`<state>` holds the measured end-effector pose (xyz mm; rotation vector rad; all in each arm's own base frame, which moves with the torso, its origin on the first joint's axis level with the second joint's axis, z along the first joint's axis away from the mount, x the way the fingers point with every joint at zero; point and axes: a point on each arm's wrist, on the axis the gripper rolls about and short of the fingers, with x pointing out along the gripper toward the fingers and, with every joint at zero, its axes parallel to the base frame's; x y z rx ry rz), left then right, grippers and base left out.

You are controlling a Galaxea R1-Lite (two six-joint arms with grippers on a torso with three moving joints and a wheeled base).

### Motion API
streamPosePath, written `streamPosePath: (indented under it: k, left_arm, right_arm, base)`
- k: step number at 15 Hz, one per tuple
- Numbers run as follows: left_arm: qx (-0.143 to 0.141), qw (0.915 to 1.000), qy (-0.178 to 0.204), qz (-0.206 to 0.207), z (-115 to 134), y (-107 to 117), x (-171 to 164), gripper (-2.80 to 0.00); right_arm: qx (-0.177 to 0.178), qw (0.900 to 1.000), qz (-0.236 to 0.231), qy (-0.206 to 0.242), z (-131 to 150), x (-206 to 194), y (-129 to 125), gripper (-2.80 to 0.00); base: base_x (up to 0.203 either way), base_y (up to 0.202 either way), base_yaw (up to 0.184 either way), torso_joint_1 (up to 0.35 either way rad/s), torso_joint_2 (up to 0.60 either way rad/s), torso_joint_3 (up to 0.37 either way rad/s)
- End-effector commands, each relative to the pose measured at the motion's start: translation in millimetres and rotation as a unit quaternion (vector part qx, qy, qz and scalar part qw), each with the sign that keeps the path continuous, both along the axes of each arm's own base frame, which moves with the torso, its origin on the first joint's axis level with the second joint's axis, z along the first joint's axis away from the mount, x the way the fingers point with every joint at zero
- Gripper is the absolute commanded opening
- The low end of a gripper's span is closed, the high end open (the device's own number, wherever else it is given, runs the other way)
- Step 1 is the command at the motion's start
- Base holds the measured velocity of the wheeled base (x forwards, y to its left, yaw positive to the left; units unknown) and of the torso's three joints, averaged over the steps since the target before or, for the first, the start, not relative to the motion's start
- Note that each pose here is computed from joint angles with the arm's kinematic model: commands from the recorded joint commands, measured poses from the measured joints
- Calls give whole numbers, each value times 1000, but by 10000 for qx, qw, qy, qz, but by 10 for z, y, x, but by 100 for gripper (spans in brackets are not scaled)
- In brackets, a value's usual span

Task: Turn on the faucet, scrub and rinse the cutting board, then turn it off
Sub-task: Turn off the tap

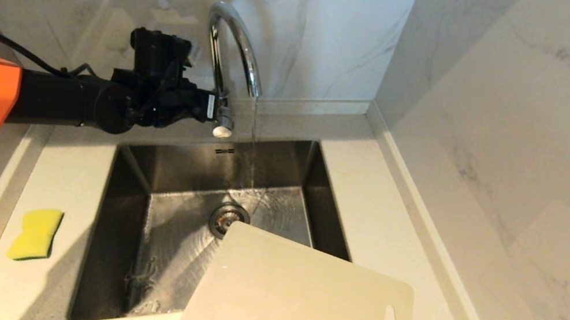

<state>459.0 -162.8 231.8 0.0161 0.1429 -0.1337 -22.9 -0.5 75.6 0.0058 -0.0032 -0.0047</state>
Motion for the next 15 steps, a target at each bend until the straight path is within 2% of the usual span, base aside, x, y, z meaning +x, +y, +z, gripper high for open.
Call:
streamPosePath:
  k: [1,6,8,9,12,15]
  left_arm:
    - [-10,10000,-35,11,1,2,7,-280]
    - [-39,10000,-31,-4,44,11,-20,-280]
    - [-98,9999,-90,-27,108,14,-52,-280]
    - [-230,9997,-79,-26,156,24,-82,-280]
    - [-383,9980,503,8,161,59,-182,-280]
    - [-401,9966,720,14,160,73,-222,-280]
  right_arm:
    - [2,10000,0,1,-3,1,0,-280]
    - [2,10000,7,4,-3,1,0,-280]
    - [2,10000,0,8,-5,1,0,-280]
    - [2,10000,0,4,-4,1,0,-280]
    - [2,10000,1,7,-5,1,0,-280]
    - [2,10000,0,8,-5,1,0,-280]
  base:
    - [0,0,0,0,0,0]
    - [0,0,0,0,0,0]
    - [0,0,0,0,0,0]
    - [0,0,0,0,0,0]
    - [0,0,0,0,0,0]
    - [0,0,0,0,0,0]
